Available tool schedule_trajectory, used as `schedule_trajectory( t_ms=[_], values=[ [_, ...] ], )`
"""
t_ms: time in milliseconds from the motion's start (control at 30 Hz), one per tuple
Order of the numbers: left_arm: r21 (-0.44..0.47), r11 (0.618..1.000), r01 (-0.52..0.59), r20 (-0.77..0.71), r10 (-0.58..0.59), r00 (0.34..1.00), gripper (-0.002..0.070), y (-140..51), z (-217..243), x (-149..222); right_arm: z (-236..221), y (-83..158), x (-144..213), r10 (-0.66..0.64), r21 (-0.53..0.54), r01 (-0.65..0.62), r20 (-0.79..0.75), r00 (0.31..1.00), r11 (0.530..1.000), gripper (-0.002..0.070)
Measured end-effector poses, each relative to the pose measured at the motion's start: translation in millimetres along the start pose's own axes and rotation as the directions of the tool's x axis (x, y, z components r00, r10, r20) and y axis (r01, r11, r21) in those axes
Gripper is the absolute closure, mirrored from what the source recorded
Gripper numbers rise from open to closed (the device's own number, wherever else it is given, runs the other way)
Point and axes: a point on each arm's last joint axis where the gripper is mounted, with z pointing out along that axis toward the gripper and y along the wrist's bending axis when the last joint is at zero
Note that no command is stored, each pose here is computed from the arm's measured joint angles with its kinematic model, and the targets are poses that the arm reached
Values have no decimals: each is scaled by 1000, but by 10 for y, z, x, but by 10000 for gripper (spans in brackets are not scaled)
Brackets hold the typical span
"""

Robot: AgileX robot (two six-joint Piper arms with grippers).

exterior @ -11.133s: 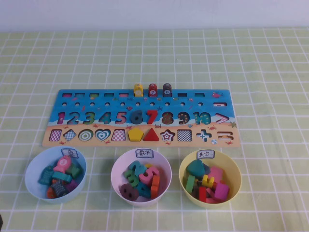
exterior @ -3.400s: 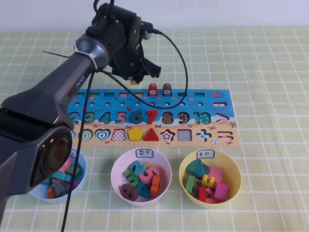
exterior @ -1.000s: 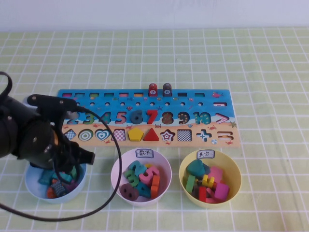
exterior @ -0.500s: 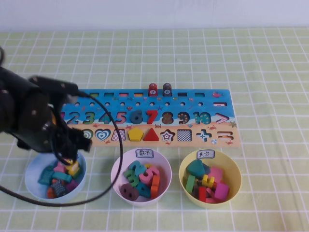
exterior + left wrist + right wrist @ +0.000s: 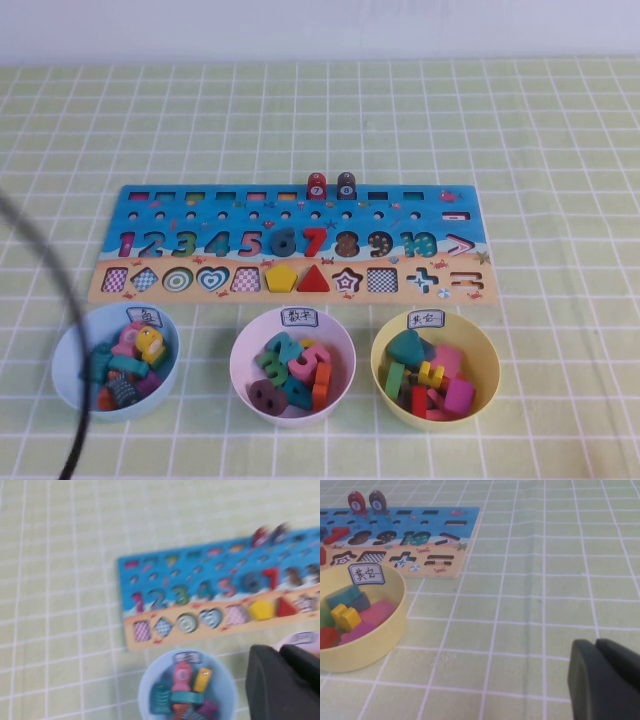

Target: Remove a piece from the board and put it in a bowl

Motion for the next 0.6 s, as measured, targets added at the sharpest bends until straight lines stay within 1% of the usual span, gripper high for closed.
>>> schedule_trajectory(
  t_ms=[100,200,233,333,433,500,600],
  values=[
    [56,998,3,67,-7,998,675,26,-271,200,0,0,0,0,0,0,0,1000,1000,694],
    [98,995,17,77,-25,997,676,39,-353,499,0,0,0,0,0,0,0,1000,1000,694],
    [116,993,26,71,-35,997,676,38,-344,634,0,0,0,0,0,0,0,1000,1000,694],
    [172,983,61,70,-74,995,677,10,-283,911,0,0,0,0,0,0,0,1000,1000,694],
    [226,968,105,37,-117,993,677,-33,-170,1150,0,0,0,0,0,0,0,1000,1000,694],
    [231,966,118,4,-122,992,677,-47,-78,1266,0,0,0,0,0,0,0,1000,1000,694],
    [216,969,123,-53,-114,992,677,-51,70,1432,0,0,2,0,0,0,-2,1000,1000,694]
  ],
)
